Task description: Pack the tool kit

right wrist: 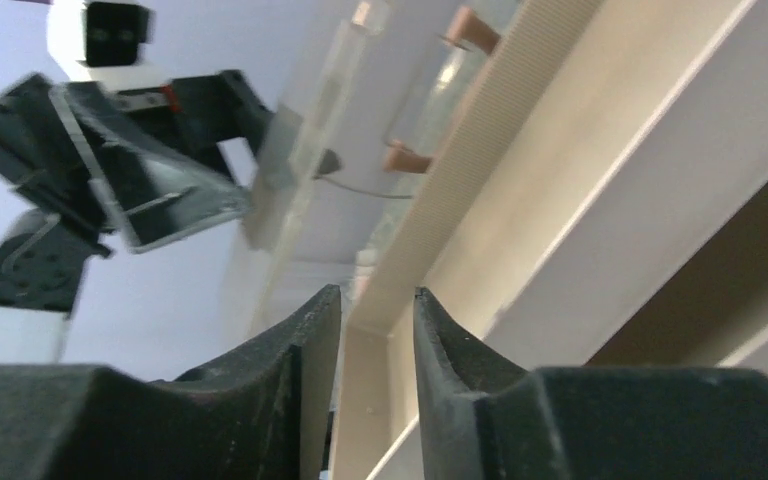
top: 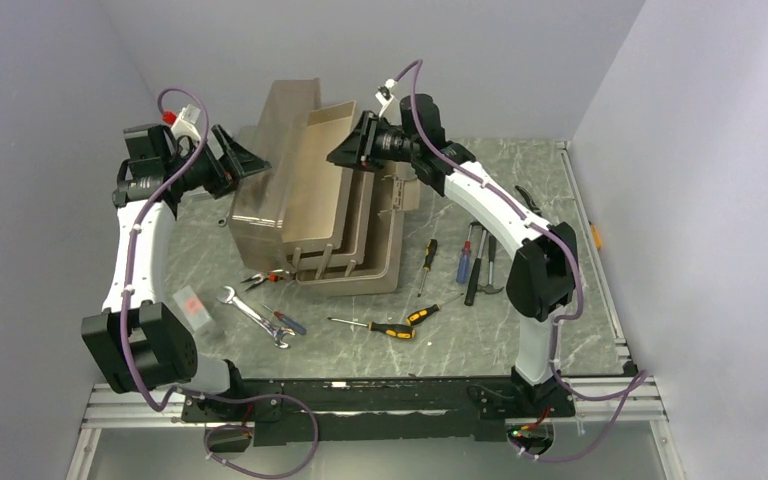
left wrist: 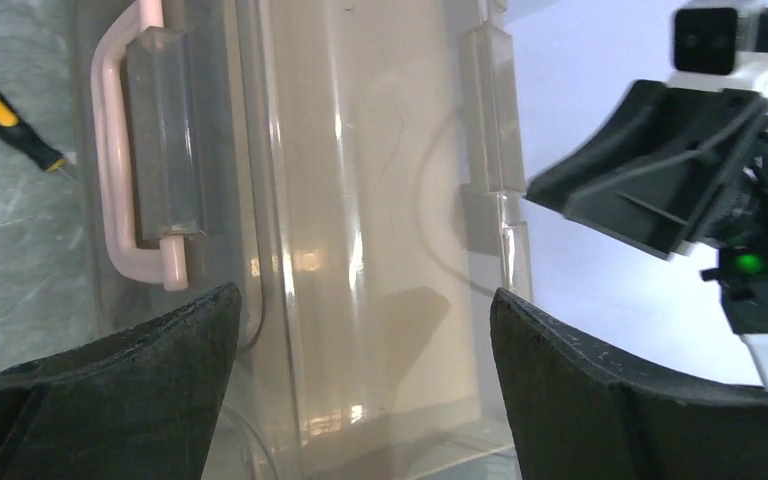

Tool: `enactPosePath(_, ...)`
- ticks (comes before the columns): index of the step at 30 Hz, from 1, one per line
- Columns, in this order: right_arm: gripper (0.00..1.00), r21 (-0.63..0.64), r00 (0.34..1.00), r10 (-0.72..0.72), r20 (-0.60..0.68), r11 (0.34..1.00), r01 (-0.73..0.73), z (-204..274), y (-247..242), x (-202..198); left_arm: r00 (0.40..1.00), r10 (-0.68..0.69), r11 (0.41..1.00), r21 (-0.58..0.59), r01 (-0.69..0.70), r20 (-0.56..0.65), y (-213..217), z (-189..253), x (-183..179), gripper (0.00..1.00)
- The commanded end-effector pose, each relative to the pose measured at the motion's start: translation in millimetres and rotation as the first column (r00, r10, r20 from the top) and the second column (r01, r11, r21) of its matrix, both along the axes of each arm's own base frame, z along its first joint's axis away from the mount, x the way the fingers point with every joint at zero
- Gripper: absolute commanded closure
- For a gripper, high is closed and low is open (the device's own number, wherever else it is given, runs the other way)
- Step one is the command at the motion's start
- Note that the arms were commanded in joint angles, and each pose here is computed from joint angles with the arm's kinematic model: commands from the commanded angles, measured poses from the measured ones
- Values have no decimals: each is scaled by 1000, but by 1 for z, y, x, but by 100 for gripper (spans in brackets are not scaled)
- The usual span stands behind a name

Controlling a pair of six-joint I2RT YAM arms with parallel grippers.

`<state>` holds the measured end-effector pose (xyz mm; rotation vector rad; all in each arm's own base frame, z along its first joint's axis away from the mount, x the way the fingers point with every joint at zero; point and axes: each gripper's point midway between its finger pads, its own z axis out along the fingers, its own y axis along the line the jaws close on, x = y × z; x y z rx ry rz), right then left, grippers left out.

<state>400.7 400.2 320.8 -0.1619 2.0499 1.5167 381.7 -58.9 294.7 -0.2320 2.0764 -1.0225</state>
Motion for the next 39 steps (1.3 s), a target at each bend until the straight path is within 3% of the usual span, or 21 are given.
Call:
enactPosePath(1,60,-155,989,-136,63,977,144,-5,-43,18,993,-111,990,-79,114,38,-22,23,-14,6)
enactPosePath(6,44,-290,935,-341,101,889,355,-26,-128,34,994,-108,992,-60,110,34,-20,20,-14,7)
enactPosePath(13,35,-397,890,-439,123,800,450,-48,-197,36,994,-111,993,-27,111,19,-21,13,-11,8)
enactPosePath(28,33,-571,919,-393,-24,760,310,-153,-179,24,998,-70,997,-13,70,5,-5,6,-11,9)
enactPosePath(39,42,-735,902,-429,43,597,320,-177,-190,29,997,41,999,23,-40,-71,33,-31,-1,9)
